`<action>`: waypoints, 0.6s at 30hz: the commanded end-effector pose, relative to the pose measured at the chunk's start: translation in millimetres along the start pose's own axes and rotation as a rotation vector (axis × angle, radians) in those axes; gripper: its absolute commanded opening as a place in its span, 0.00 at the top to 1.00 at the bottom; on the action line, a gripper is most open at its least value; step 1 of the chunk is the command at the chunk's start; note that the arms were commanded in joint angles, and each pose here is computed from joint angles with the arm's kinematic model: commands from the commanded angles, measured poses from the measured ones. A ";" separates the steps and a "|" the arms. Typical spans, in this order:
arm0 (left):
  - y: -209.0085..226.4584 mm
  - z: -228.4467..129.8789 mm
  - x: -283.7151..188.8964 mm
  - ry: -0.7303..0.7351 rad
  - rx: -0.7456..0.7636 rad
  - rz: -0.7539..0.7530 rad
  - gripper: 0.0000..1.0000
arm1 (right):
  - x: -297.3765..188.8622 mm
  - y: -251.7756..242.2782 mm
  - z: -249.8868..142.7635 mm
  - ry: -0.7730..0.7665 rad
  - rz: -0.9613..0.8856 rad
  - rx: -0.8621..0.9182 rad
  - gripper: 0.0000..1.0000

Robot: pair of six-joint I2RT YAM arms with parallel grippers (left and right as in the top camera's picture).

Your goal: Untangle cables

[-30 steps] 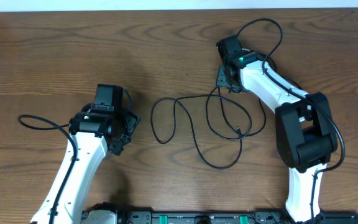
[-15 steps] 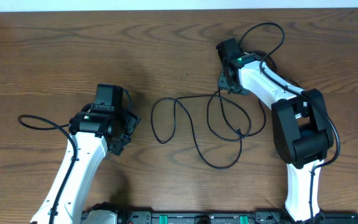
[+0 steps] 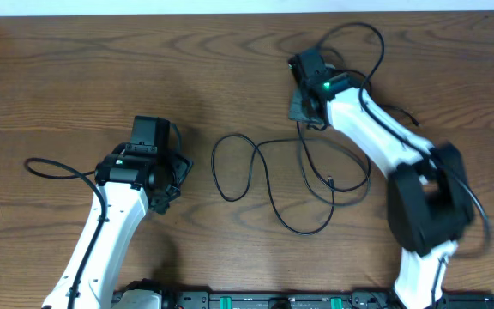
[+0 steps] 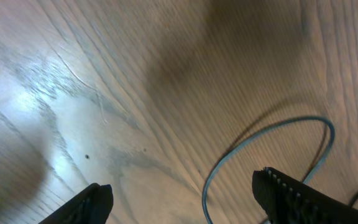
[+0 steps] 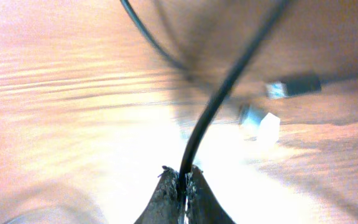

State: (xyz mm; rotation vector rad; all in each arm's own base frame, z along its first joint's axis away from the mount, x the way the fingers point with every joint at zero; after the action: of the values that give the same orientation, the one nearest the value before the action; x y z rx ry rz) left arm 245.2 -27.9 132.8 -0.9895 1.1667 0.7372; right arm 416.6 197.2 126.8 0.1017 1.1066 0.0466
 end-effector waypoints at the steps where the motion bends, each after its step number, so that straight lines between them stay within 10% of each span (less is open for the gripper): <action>1: 5.9 13.7 -1.1 -0.087 -0.008 0.029 0.23 | -79.8 65.3 -4.8 -0.120 0.185 -0.166 0.99; 14: 32.3 44.3 -2.4 -0.100 -0.118 0.099 0.23 | -16.9 120.0 -96.4 0.144 0.197 -0.339 0.97; 18: 35.1 43.5 -2.5 -0.089 -0.125 0.109 0.23 | -3.2 107.2 -92.5 0.153 0.159 -0.390 0.18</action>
State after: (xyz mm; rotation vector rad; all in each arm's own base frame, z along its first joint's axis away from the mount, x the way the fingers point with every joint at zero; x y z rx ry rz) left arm 233.7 23.0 130.3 -1.0158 1.1140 0.9337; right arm 327.2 314.9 95.3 -0.1253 1.2423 0.3851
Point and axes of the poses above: each gripper's point midway between its finger pads, its own x axis out along the fingers, its own y axis along the line the jaws close on, z = x × y, the point moved 4 cm from there along -x, back along the fingers, and after that the axes turned 6 degrees about -x, right-handed, at the moved point
